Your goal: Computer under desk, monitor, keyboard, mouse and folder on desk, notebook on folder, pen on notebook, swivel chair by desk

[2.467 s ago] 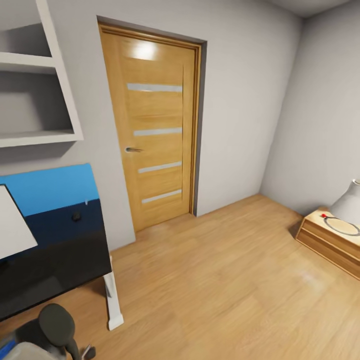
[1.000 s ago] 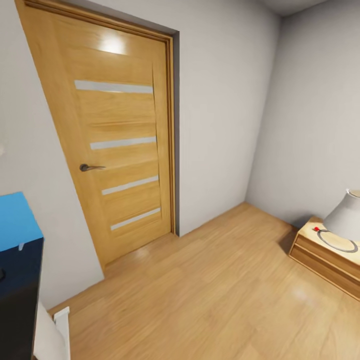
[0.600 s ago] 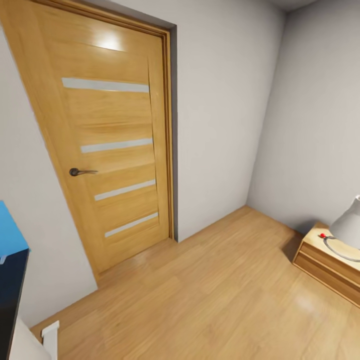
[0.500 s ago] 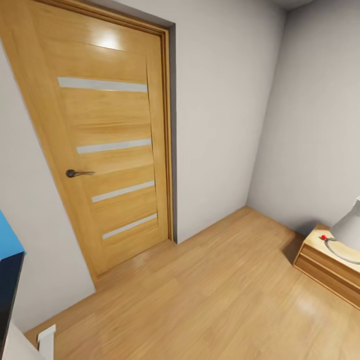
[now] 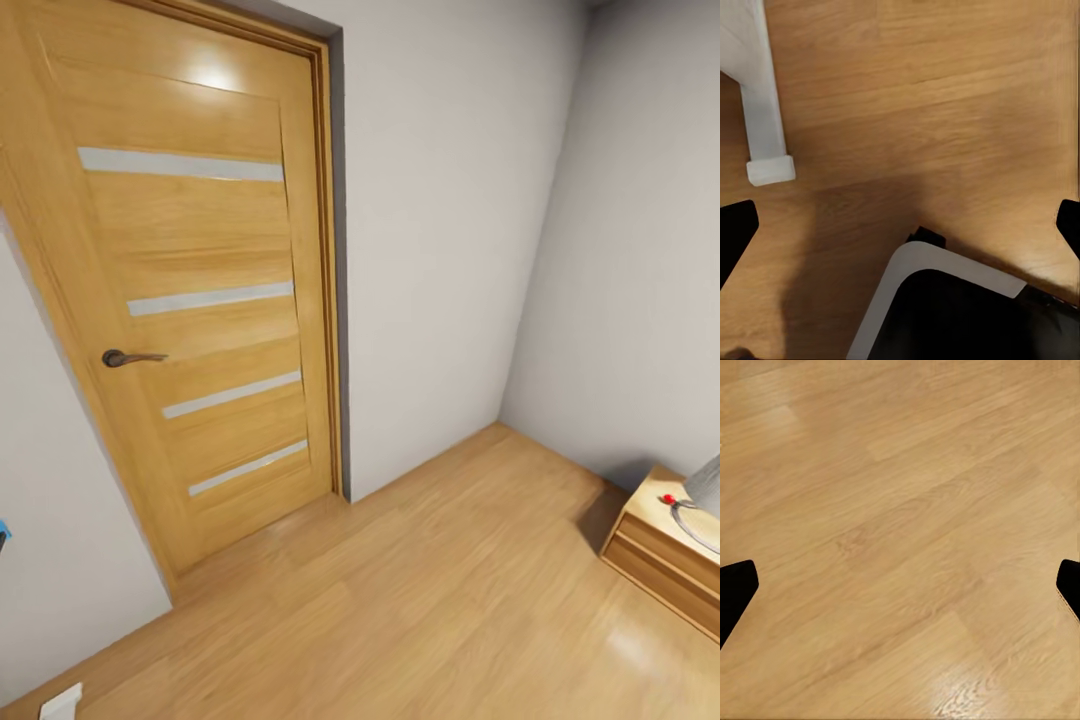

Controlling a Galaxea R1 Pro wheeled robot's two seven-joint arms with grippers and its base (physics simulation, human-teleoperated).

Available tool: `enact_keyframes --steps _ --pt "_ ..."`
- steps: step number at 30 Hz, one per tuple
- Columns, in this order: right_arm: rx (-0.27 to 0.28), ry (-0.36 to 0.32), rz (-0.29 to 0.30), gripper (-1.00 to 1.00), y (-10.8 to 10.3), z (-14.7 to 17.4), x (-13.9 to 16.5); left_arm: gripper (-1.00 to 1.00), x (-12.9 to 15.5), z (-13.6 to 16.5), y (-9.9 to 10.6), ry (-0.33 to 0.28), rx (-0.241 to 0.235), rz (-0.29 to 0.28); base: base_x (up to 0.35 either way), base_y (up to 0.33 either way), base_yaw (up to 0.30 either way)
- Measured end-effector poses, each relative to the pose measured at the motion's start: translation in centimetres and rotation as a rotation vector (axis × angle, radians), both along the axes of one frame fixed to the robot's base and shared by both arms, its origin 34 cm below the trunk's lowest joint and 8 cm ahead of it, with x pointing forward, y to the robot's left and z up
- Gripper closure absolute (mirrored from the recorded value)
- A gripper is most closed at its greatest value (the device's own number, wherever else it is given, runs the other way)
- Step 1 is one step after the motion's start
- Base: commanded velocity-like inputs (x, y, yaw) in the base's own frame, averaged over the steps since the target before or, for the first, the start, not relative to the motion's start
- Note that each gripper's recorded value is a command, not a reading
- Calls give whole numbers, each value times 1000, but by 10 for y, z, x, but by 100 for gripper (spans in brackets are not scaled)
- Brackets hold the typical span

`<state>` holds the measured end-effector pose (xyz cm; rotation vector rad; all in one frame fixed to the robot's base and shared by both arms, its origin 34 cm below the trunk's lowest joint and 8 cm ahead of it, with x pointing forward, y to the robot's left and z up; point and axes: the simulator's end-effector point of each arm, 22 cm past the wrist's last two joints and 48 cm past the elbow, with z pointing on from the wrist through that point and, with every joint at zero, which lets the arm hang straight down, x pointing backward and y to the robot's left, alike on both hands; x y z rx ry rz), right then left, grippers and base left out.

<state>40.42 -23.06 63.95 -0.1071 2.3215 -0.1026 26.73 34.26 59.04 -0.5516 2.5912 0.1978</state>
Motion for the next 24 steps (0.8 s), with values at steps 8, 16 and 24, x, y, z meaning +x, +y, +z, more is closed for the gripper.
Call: enact_keyframes --steps 8,16,24 --pt "1 0 0 -100 1 0 0 -100 0 0 1 1 1 1 256 -198 249" --pt "2 -2 0 -100 1 0 1 -100 0 0 2 0 2 1 42 -16 267" --pt "1 -12 -7 -100 0 2 2 -100 0 0 1 0 2 1 1 -1 276"
